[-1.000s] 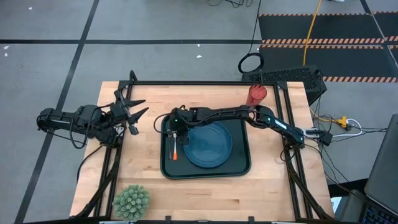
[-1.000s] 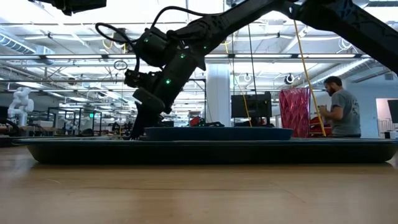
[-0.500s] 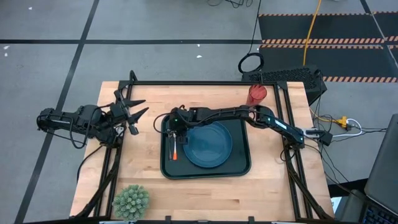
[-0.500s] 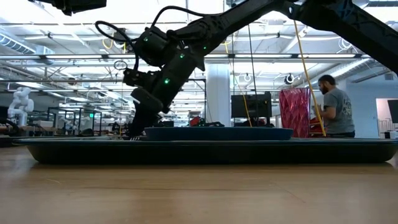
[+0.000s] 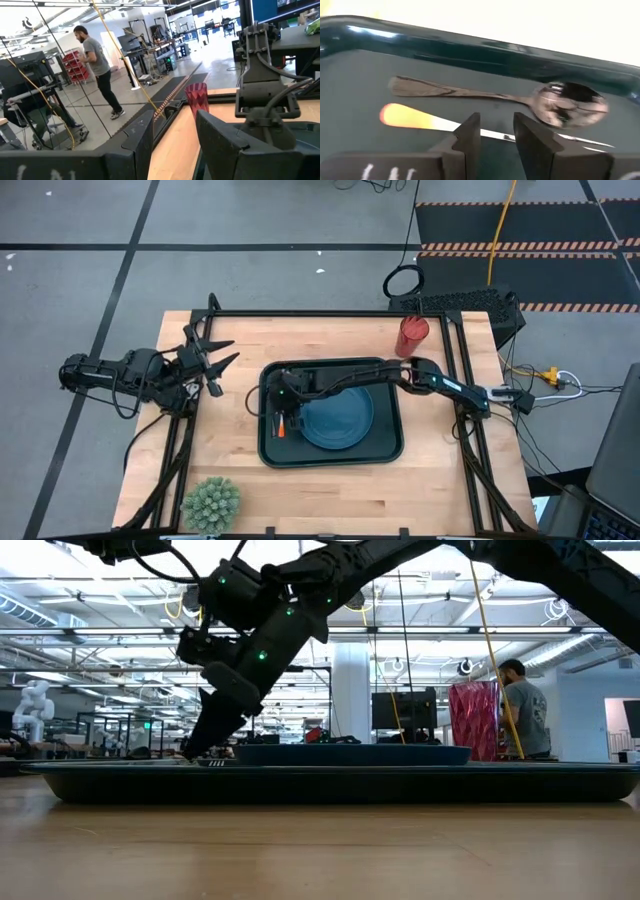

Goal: Pick and place plate/cup/fork/spoon on tray
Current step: Put the orange fork between the black spoon and blue plate on the black tray

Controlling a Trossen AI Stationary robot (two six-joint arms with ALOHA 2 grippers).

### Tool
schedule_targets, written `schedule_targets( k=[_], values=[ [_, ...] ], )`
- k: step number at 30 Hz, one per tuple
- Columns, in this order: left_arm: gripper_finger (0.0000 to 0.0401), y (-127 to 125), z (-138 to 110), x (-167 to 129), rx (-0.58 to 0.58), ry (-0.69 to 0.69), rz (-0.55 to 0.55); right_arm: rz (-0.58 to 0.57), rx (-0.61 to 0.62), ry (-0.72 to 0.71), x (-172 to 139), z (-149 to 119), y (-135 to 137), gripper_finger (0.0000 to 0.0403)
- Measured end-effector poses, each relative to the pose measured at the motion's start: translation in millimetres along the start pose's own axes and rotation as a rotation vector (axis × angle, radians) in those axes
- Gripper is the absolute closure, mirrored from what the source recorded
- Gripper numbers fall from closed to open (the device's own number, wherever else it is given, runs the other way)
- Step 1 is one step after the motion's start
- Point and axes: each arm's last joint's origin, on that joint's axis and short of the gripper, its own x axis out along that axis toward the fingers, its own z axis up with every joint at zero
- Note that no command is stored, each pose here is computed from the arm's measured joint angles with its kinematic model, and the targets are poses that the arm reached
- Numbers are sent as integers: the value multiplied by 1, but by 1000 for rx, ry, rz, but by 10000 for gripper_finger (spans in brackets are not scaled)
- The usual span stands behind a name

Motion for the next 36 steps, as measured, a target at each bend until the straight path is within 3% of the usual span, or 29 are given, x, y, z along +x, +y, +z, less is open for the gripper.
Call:
schedule_targets(
  k=[11, 36],
  values=[
    [249, 0, 0, 0, -1, 0, 0, 4, 67, 5, 7, -8, 5, 291],
    [249, 0, 0, 0, -1, 0, 0, 21, 58, 4, 12, -11, 19, 291]
  ],
)
